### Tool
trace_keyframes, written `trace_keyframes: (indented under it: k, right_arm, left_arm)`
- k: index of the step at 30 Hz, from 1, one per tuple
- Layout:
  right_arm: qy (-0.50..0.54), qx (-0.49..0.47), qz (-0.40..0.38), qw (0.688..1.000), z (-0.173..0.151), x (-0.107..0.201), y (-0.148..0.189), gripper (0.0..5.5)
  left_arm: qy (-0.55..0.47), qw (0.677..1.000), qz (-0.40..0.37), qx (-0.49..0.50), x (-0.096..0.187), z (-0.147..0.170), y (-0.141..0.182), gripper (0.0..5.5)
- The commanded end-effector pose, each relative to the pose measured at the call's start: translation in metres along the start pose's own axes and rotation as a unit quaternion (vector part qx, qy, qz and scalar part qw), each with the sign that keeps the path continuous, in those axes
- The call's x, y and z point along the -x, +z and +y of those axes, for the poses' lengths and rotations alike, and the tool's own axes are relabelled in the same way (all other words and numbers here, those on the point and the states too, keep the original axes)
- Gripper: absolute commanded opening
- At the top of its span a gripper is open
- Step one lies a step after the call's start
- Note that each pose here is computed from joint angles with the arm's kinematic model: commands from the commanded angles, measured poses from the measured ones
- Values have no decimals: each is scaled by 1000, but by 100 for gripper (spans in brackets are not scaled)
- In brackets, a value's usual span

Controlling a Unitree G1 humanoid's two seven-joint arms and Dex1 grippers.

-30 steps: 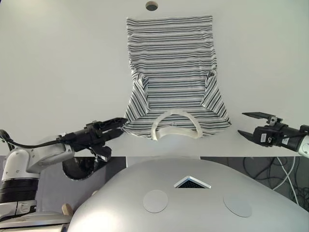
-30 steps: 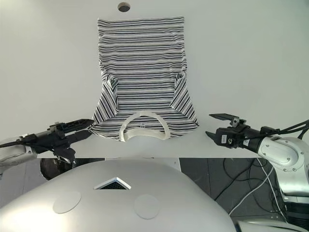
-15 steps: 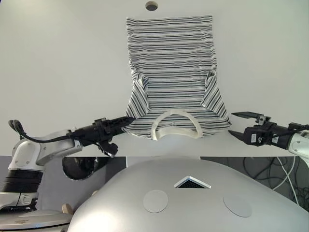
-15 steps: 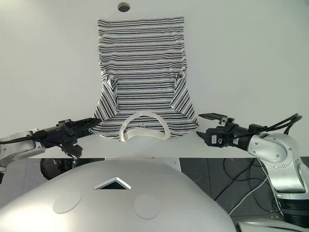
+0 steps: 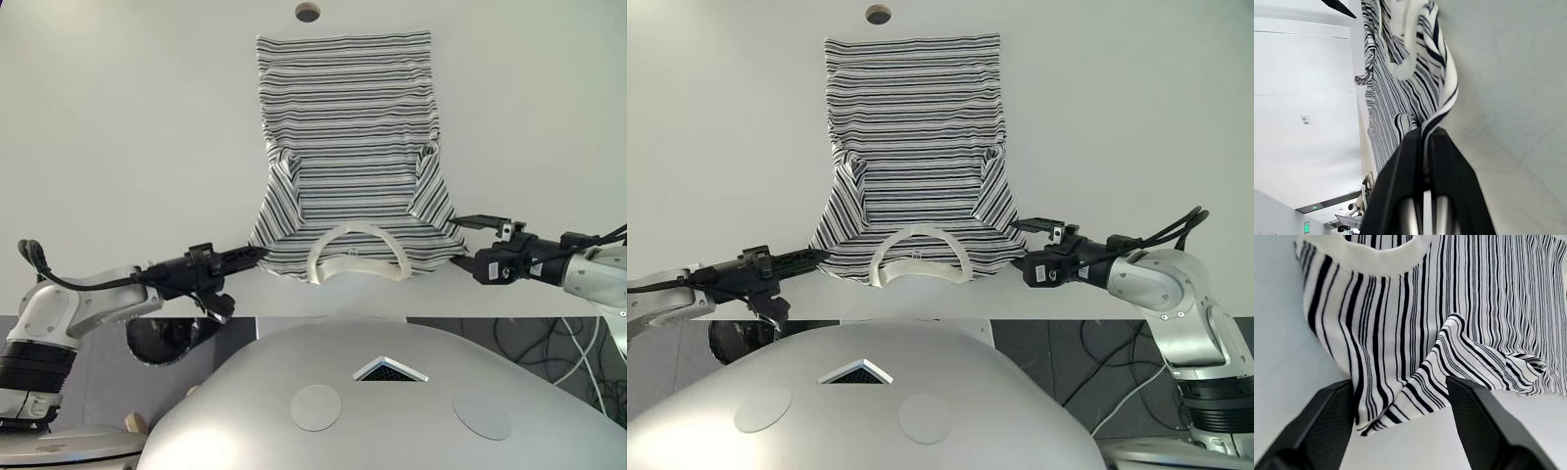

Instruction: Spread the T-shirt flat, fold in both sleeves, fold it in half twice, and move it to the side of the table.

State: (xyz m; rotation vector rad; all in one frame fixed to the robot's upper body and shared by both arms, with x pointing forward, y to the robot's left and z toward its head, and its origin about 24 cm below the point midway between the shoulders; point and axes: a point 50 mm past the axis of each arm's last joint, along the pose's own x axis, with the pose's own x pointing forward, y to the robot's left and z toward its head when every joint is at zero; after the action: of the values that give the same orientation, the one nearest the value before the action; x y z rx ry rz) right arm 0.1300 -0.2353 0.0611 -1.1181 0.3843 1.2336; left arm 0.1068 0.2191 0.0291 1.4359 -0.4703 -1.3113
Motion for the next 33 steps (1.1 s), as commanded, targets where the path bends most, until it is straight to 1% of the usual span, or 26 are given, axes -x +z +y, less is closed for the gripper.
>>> trace_keyframes:
  k: [1,7,12,20,24,29,33]
  right_arm:
    - [43,-11,60,997,11,4,-18,327]
    - [56,-11,75,996,13,7,-24,327]
    - [70,-12,62,996,15,3,-20,242]
    - [81,-12,40,996,14,-1,-11,70]
    - [82,-15,38,996,14,-2,-10,5]
    - [80,-28,39,996,15,0,-10,2]
    - [59,-37,27,997,10,9,-5,2]
  left_arm:
    - [-76,997,8,22,3,-31,6,2]
    - [-72,997,9,19,3,-36,7,2]
    - [-68,998,5,15,3,-38,8,0]
    - [-60,998,-5,12,0,-38,12,0]
    - [-57,998,-9,15,-1,-36,13,0]
    - [-59,998,-17,24,0,-33,15,0]
    - [-36,996,-24,78,2,-17,20,0]
